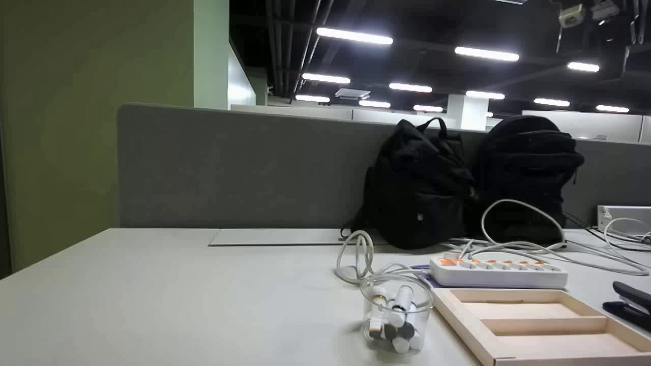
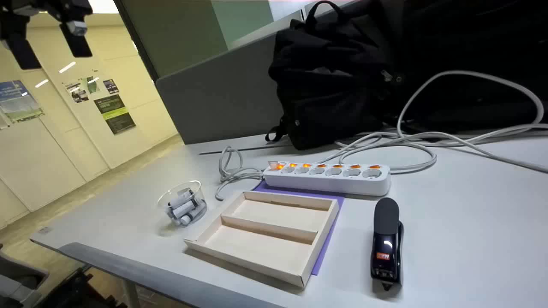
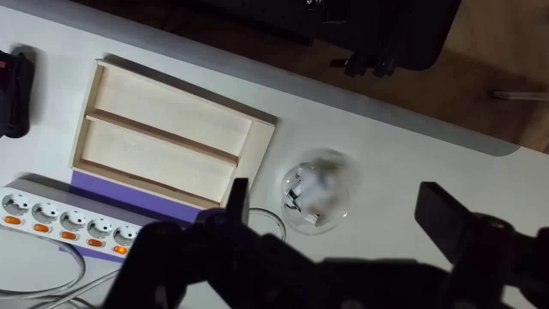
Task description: Put one of the things in the clear container on the top compartment of the tray
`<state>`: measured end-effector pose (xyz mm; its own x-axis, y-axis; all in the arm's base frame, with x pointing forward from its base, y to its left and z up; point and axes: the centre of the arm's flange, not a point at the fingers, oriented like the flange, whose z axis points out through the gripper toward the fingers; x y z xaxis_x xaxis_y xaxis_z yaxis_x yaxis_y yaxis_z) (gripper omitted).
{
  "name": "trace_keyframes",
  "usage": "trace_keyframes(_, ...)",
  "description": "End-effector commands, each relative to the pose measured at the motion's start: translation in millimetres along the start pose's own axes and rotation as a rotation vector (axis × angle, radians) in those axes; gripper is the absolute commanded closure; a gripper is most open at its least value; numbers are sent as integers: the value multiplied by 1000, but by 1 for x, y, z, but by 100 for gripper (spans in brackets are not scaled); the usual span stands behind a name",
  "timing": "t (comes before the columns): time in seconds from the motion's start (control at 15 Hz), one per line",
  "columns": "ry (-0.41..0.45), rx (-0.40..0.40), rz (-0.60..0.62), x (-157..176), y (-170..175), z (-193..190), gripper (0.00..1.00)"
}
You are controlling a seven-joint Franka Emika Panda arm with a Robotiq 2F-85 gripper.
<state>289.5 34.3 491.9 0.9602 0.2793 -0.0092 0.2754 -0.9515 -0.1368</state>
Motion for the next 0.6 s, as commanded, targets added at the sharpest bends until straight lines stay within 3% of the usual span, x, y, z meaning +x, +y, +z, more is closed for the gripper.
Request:
trace_keyframes(0.0,0,0,0,0,0,0,0)
trace_keyframes(0.47,1,0,0,0,0,0,0)
trace_keyframes(0.53,15,-11,13,13,5,3,0)
